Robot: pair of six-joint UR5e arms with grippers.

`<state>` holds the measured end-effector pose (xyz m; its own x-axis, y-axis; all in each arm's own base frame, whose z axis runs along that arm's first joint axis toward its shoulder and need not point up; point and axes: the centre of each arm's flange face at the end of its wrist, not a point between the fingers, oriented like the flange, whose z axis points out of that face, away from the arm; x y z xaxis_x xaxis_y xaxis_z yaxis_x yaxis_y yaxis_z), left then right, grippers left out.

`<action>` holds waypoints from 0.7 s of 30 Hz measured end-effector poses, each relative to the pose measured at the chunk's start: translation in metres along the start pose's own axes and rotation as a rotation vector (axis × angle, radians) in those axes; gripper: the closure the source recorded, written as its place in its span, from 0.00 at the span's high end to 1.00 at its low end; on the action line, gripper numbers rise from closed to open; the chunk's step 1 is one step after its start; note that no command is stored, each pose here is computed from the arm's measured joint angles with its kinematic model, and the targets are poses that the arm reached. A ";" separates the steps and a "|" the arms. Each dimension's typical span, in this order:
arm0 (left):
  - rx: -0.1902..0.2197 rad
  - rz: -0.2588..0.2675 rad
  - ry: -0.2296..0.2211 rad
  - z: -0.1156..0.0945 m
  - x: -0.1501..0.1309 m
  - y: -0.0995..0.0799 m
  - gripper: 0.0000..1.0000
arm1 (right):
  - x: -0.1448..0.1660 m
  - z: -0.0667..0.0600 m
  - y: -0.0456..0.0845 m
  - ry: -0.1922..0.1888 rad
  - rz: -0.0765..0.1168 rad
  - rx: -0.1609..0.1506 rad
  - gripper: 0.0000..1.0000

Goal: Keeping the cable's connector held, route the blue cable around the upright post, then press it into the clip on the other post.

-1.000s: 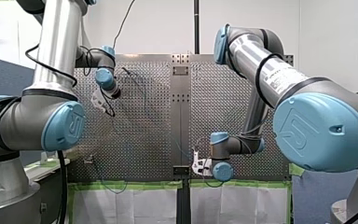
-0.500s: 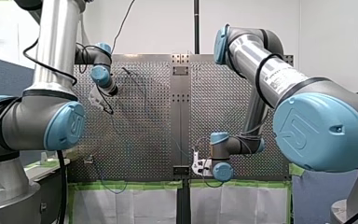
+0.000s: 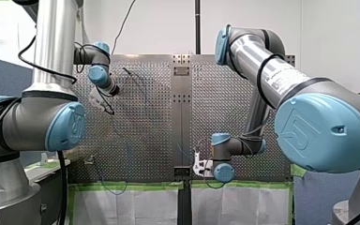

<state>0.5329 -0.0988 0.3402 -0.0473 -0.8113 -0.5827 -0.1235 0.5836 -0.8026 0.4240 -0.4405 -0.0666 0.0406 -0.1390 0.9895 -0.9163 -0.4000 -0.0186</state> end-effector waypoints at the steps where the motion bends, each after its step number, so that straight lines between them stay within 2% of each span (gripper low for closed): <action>1: 0.002 -0.001 -0.002 -0.001 -0.001 -0.001 1.00 | 0.000 0.000 0.000 0.000 0.000 0.000 0.00; 9: 0.007 -0.004 -0.011 -0.008 -0.008 -0.007 1.00 | 0.000 0.000 0.000 0.000 0.000 0.000 0.00; 14: 0.001 -0.029 0.013 -0.011 -0.003 0.001 1.00 | 0.000 0.000 0.000 0.001 0.000 0.000 0.00; 21: 0.024 -0.091 0.038 -0.013 0.006 0.015 1.00 | 0.000 0.000 0.000 0.001 0.000 0.000 0.00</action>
<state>0.5177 -0.0951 0.3266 -0.0741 -0.8615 -0.5023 -0.1053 0.5076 -0.8551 0.4240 -0.4409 -0.0665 0.0397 -0.1378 0.9897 -0.9164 -0.3997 -0.0189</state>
